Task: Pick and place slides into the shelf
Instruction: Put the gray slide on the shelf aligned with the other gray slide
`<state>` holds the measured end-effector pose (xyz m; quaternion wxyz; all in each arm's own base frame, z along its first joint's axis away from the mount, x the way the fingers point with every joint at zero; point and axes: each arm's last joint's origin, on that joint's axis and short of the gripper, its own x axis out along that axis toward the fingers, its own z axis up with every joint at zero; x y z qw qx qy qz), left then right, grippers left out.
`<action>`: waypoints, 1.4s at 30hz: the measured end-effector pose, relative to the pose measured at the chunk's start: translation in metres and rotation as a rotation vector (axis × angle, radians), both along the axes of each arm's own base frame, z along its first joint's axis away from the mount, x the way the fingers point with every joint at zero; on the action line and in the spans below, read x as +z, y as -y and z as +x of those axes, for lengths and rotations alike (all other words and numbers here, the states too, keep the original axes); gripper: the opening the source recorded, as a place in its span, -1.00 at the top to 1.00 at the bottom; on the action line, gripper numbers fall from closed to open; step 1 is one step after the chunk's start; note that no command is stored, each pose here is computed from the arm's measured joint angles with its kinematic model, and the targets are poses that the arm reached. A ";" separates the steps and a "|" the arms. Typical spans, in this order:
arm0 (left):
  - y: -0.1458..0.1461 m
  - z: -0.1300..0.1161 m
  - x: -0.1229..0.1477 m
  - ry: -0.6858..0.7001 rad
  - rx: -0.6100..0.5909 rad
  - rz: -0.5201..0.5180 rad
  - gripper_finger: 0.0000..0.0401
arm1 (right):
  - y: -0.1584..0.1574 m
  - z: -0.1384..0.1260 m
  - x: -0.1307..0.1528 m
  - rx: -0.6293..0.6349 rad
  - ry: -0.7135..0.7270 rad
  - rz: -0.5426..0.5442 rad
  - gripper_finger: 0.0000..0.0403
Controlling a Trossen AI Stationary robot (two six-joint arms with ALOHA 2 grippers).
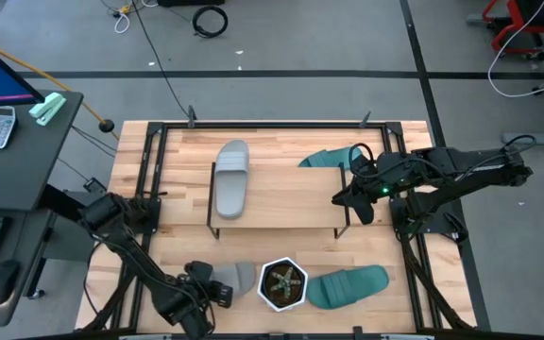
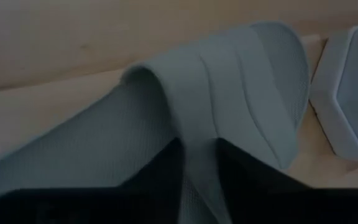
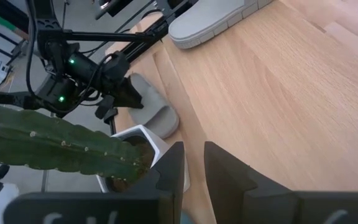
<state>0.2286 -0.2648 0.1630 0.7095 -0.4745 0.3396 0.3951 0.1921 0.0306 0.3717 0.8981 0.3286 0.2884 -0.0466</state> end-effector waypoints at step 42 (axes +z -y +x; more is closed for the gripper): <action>-0.030 -0.043 0.136 0.123 -0.052 0.083 0.99 | 0.001 0.000 0.000 0.026 0.009 -0.074 0.66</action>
